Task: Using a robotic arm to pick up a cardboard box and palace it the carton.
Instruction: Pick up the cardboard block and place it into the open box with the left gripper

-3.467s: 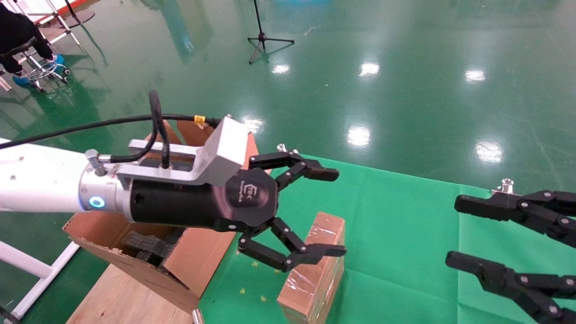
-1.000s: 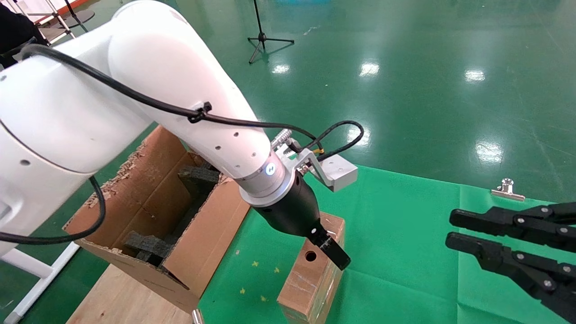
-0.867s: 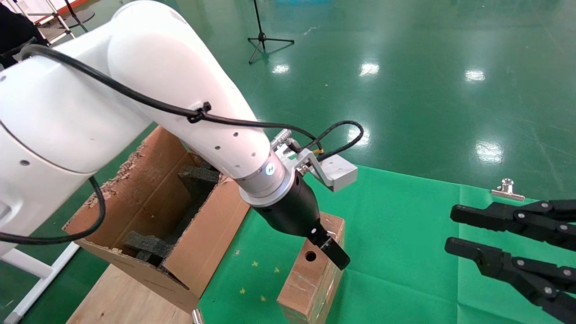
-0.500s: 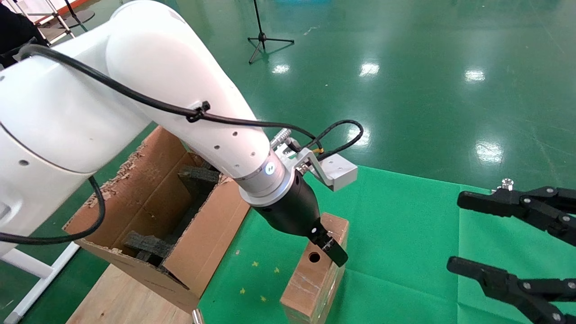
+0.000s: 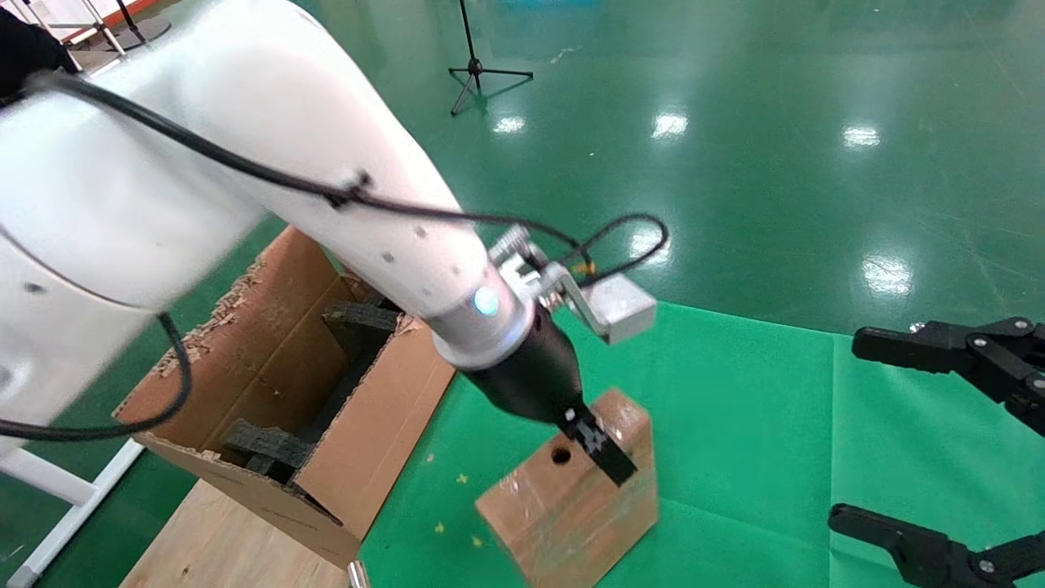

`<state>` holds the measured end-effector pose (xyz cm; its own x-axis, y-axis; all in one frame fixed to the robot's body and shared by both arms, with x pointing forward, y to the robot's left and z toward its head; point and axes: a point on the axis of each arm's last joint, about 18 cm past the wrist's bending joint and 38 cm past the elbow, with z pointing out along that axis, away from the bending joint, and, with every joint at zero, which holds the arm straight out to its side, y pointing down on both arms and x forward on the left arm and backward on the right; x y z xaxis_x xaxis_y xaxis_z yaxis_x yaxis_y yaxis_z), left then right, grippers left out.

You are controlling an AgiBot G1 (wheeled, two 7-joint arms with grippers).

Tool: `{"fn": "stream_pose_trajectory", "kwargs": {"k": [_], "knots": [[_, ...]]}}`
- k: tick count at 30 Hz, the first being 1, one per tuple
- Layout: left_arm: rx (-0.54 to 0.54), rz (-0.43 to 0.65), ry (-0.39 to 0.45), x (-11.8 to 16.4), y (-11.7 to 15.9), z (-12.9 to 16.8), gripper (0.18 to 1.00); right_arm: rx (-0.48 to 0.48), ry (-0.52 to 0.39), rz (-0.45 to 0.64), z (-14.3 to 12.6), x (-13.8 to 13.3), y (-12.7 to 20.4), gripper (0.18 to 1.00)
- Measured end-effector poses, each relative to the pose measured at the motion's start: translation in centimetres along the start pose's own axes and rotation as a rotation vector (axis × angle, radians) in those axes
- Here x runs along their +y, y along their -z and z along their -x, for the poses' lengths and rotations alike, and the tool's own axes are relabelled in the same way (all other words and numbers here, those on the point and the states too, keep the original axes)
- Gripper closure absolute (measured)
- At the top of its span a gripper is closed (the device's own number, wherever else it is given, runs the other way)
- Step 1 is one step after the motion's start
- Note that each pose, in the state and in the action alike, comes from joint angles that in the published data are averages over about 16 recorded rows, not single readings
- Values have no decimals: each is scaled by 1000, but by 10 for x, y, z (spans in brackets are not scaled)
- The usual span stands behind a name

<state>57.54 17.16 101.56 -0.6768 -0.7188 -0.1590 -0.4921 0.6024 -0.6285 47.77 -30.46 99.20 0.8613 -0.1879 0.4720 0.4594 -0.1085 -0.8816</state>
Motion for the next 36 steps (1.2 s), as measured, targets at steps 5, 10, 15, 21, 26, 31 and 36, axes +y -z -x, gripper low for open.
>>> {"fn": "stream_pose_trajectory", "kwargs": {"k": [5, 10, 15, 21, 26, 31, 36], "knots": [[22, -115, -50, 1, 40, 21, 733, 0, 0, 0, 0, 0, 0, 270], [-12, -268, -90, 9, 101, 57, 752, 0, 0, 0, 0, 0, 0, 221], [-116, -393, -109, 31, 166, 102, 756, 0, 0, 0, 0, 0, 0, 189], [-275, -423, -95, 75, 221, 157, 759, 0, 0, 0, 0, 0, 0, 179], [-359, -357, -50, 117, 232, 195, 760, 0, 0, 0, 0, 0, 0, 178], [-401, -259, 11, 153, 217, 228, 762, 0, 0, 0, 0, 0, 0, 178], [-426, -183, 65, 179, 192, 255, 765, 0, 0, 0, 0, 0, 0, 178]]}}
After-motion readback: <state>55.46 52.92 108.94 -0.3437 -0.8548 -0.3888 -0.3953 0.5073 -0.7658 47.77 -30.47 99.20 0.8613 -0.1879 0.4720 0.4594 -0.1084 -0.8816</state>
